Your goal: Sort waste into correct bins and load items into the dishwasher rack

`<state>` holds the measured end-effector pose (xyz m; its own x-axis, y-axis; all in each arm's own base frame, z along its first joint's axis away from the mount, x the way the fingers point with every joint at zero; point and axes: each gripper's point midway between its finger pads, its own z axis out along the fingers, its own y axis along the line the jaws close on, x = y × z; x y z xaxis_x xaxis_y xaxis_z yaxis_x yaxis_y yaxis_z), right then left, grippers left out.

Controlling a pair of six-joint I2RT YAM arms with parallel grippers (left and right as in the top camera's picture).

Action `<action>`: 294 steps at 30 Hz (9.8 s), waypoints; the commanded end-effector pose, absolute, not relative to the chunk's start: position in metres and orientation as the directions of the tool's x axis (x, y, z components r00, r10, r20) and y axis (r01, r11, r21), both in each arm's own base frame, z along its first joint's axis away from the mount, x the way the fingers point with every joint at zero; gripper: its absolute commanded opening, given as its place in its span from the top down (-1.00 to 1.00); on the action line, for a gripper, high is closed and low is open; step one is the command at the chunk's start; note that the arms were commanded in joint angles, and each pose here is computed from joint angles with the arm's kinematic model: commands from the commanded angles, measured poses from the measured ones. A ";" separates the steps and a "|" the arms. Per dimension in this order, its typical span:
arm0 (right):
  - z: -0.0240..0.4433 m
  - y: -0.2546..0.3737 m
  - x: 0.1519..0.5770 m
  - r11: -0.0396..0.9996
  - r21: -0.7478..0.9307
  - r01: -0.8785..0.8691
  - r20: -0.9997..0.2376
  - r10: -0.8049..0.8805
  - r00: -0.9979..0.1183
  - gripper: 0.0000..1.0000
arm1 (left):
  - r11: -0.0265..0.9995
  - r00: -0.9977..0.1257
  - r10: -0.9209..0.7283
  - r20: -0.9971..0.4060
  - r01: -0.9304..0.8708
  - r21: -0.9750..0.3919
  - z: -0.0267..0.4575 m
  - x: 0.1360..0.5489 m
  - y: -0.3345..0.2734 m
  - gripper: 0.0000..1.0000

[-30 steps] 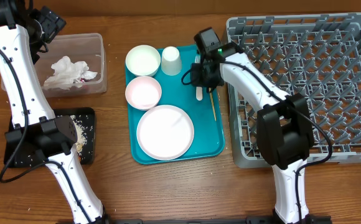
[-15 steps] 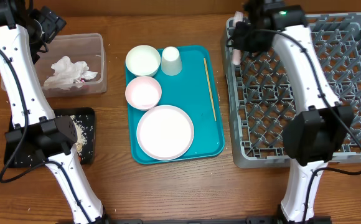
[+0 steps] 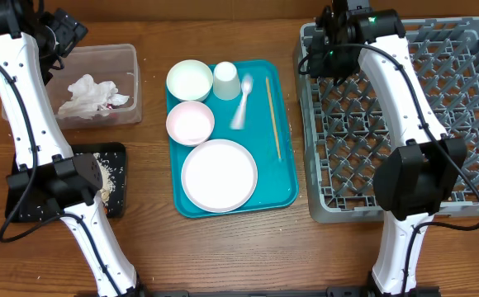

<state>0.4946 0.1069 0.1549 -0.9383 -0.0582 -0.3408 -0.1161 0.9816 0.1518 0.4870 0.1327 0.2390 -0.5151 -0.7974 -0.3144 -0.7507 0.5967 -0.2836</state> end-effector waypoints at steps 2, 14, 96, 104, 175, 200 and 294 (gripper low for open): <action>0.174 0.116 0.493 0.973 0.213 -0.091 -0.365 -0.007 -0.931 0.10 | 0.597 -0.515 -0.797 -0.316 -0.752 -0.279 0.239 0.487 0.130 -0.99; 0.159 0.232 0.460 0.963 0.157 -0.217 -0.375 -0.145 -0.916 0.02 | 0.597 -0.515 -0.797 -0.316 -0.752 -0.279 0.239 0.487 0.130 -0.99; 0.206 0.189 0.491 0.900 0.428 -0.077 -0.282 0.053 -0.958 -1.00 | 0.597 -0.516 -0.797 -0.316 -0.752 -0.279 0.239 0.487 0.130 -1.00; 0.205 0.277 0.476 0.904 0.363 -0.227 -0.384 -0.077 -0.920 -0.99 | 0.597 -0.516 -0.797 -0.316 -0.752 -0.279 0.239 0.487 0.130 -1.00; 0.230 0.008 0.392 0.972 -0.015 0.233 -0.183 0.226 -0.957 0.92 | 0.597 -0.515 -0.797 -0.316 -0.752 -0.279 0.239 0.487 0.130 -1.00; 0.253 -0.170 0.473 0.663 -0.425 0.617 -0.621 0.282 -0.731 0.91 | 0.597 -0.515 -0.797 -0.316 -0.752 -0.279 0.239 0.487 0.130 -0.99; 0.047 0.240 0.377 0.998 -0.058 0.006 0.109 0.012 -0.994 0.41 | 0.597 -0.516 -0.797 -0.315 -0.752 -0.279 0.239 0.487 0.130 -0.99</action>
